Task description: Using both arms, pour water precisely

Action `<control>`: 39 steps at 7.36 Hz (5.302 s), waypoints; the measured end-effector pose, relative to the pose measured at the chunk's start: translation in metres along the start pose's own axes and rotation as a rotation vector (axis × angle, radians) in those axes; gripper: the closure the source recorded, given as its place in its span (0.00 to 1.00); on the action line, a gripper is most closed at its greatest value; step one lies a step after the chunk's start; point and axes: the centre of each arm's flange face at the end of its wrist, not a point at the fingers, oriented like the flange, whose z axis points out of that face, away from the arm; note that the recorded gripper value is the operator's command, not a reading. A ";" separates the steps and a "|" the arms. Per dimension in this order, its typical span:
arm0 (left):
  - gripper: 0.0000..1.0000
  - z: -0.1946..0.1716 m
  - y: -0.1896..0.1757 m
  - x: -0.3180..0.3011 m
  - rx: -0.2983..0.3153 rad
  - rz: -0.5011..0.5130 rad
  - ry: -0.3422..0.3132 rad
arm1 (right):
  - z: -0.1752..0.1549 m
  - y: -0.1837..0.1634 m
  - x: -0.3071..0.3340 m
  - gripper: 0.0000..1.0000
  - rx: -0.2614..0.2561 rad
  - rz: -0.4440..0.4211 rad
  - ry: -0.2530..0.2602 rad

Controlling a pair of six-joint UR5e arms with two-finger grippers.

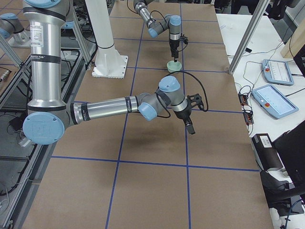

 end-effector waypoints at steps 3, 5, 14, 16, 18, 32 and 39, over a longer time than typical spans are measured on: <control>0.50 0.010 0.002 -0.002 0.003 0.002 -0.012 | -0.007 -0.017 0.023 0.00 -0.200 0.016 -0.044; 0.82 0.014 0.005 -0.002 -0.001 0.003 -0.016 | -0.008 -0.020 0.024 0.00 -0.256 0.029 -0.047; 1.00 -0.112 -0.054 -0.055 -0.004 0.019 -0.034 | -0.004 0.008 0.043 0.00 -0.367 0.109 -0.098; 1.00 -0.145 -0.092 -0.169 -0.019 0.113 -0.088 | -0.004 0.018 0.048 0.00 -0.409 0.144 -0.097; 1.00 -0.166 -0.121 -0.290 -0.046 0.194 -0.134 | -0.001 0.028 0.053 0.00 -0.425 0.126 -0.093; 0.91 -0.107 -0.051 -0.535 -0.071 0.053 -0.084 | 0.003 0.035 0.057 0.00 -0.429 0.051 -0.108; 0.00 -0.113 -0.054 -0.531 -0.038 0.123 -0.075 | 0.005 0.037 0.060 0.00 -0.435 0.052 -0.104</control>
